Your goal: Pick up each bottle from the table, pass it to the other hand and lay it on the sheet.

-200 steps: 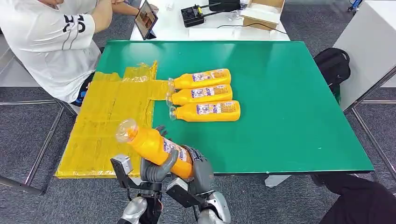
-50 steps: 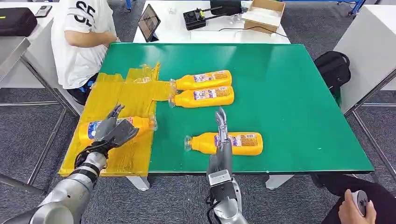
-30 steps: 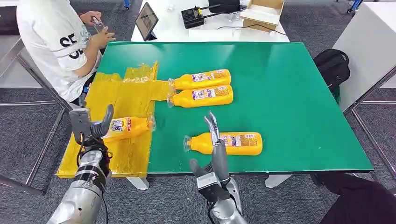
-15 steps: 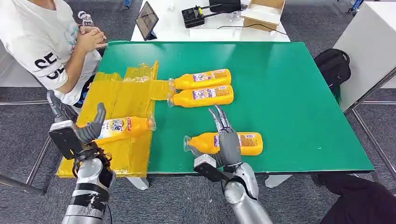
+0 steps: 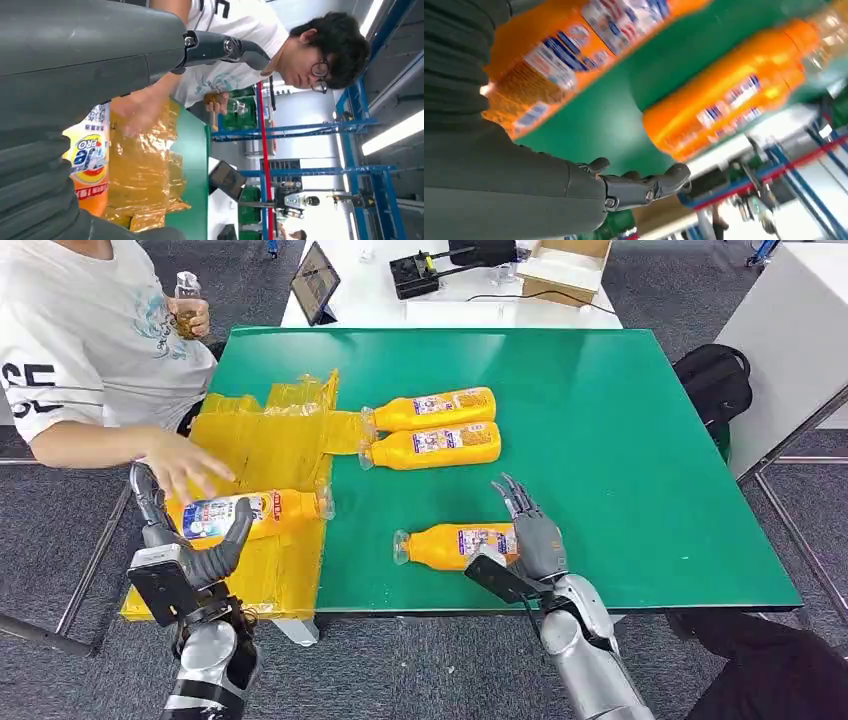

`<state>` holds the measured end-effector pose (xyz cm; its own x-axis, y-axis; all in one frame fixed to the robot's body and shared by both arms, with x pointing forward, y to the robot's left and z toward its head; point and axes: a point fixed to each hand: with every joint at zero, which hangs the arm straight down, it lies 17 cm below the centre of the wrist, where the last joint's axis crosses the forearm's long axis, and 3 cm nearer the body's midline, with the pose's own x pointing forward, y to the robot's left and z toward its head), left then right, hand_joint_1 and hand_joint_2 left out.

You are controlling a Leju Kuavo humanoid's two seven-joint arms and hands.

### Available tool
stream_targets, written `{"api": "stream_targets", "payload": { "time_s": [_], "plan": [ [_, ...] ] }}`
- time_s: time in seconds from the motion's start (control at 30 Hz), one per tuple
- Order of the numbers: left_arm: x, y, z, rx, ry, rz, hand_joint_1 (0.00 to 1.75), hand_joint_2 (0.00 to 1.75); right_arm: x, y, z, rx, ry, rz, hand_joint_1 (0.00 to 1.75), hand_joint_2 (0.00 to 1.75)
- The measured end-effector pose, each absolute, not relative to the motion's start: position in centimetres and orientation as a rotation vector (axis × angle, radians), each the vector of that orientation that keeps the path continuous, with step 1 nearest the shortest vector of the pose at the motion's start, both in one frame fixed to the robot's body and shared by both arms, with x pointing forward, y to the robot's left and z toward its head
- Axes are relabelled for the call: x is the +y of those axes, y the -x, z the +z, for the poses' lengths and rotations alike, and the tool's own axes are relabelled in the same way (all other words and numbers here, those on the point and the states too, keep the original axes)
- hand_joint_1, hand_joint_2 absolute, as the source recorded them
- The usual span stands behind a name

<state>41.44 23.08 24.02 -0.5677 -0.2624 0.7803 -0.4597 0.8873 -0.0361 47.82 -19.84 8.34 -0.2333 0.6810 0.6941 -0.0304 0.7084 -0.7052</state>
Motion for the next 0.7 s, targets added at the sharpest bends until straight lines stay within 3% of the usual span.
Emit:
{"api": "stream_targets", "payload": {
  "time_s": [0.7],
  "plan": [
    [20.1,-42.3,23.1,-2.186,-0.431,0.246,0.0,1.75,-24.2,-50.9,2.8,-1.424,0.516,0.878,0.0,1.75]
  ]
}}
